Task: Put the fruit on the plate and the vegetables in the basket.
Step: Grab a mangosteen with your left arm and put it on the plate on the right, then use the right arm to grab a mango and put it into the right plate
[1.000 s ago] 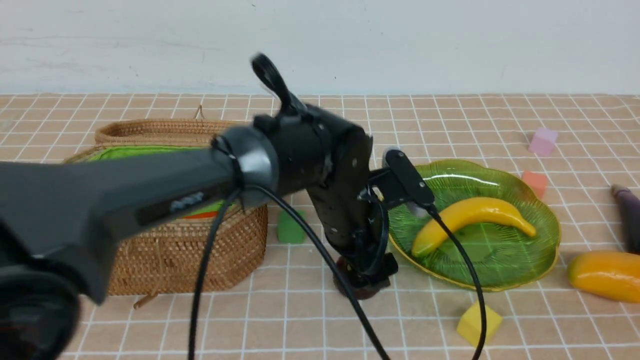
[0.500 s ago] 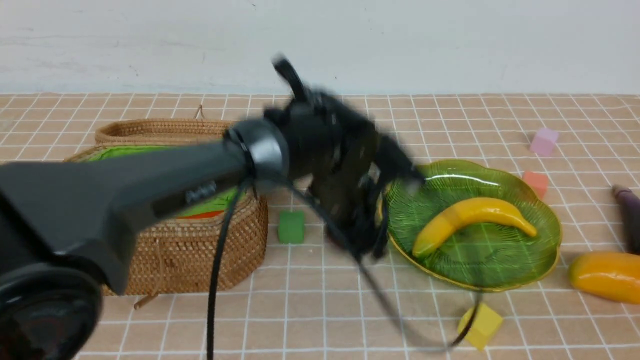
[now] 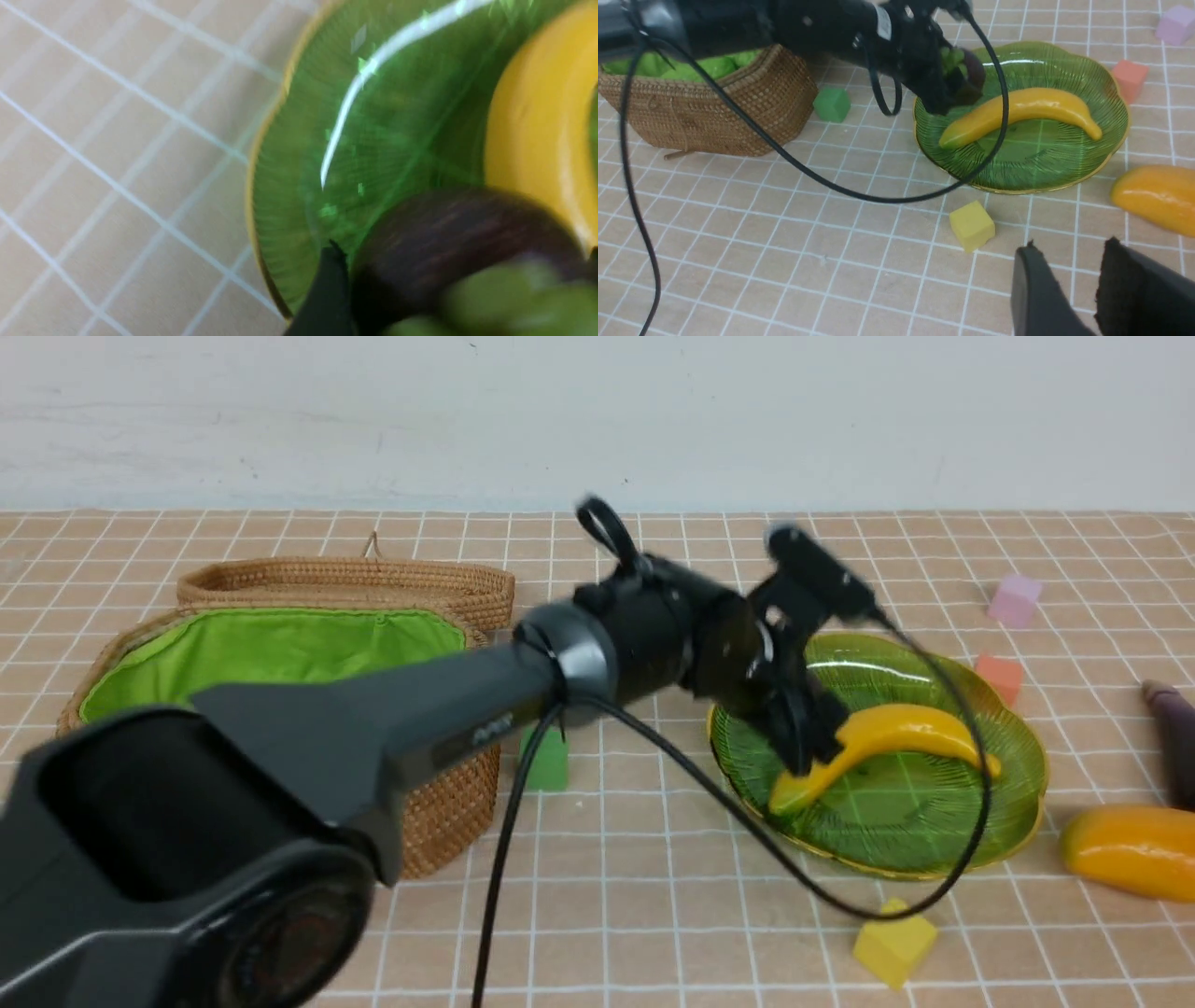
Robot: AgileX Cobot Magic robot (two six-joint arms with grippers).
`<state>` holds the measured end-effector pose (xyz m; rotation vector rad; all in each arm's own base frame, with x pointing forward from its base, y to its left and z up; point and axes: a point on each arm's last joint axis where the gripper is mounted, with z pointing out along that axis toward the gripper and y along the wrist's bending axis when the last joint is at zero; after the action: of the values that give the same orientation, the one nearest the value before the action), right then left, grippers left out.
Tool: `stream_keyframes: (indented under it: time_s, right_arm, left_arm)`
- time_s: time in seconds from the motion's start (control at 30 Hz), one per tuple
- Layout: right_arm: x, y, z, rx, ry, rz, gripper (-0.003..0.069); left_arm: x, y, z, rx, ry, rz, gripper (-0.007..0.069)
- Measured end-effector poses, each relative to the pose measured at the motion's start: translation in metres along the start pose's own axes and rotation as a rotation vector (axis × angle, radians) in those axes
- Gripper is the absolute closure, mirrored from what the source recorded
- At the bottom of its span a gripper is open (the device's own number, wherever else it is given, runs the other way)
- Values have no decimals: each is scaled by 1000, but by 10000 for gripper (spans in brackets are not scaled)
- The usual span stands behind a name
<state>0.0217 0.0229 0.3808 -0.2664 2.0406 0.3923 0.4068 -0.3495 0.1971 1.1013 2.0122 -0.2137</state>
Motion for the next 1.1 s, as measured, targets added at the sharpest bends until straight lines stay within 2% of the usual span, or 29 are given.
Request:
stream_keyframes:
  time_s: [0.17,0.23,0.3,0.4,0.43,0.47,0.53,0.57,0.7,0.77,0.87,0.97,1.0,1.03,1.1]
  right_arm:
    - [-2,0,4,-4,12,14,433]
    - [-5,-1,11,-2,40,30,433]
    - [-11,-4,29,6,105,44,433]
    - [-21,-10,63,15,202,27,431]
    - [-24,-13,77,18,236,21,431]
    - [-24,-13,77,18,231,17,431]
    - [-31,-20,114,22,299,-12,426]
    - [-33,-22,124,22,317,-27,425]
    - [-41,-30,156,34,415,-77,422]
    - [-51,-37,173,67,469,-110,422]
    - [-63,-52,186,115,506,-96,422]
    - [-66,-70,194,163,549,-57,422]
    - [-66,-73,194,169,555,-52,422]
    - [-65,-85,197,192,581,-46,422]
    - [-62,-96,200,207,608,-52,420]
  left_arm:
    - [-15,4,-30,14,20,-15,-38]
    - [-25,5,-55,38,42,-39,-22]
    - [-43,8,-106,72,69,-83,33]
    - [-57,11,-175,98,129,-188,184]
    - [-61,13,-208,95,144,-217,263]
    - [-62,13,-213,91,136,-221,298]
    - [-59,16,-276,55,158,-249,538]
    - [-58,16,-295,45,146,-254,597]
    - [-33,11,-351,23,128,-282,638]
    - [3,-3,-390,50,85,-307,638]
    - [47,-19,-415,66,21,-323,638]
    - [101,-36,-424,62,-52,-335,638]
    - [101,-36,-424,62,-52,-335,638]
    - [124,-42,-430,54,-112,-340,638]
    - [143,-48,-428,51,-150,-346,638]
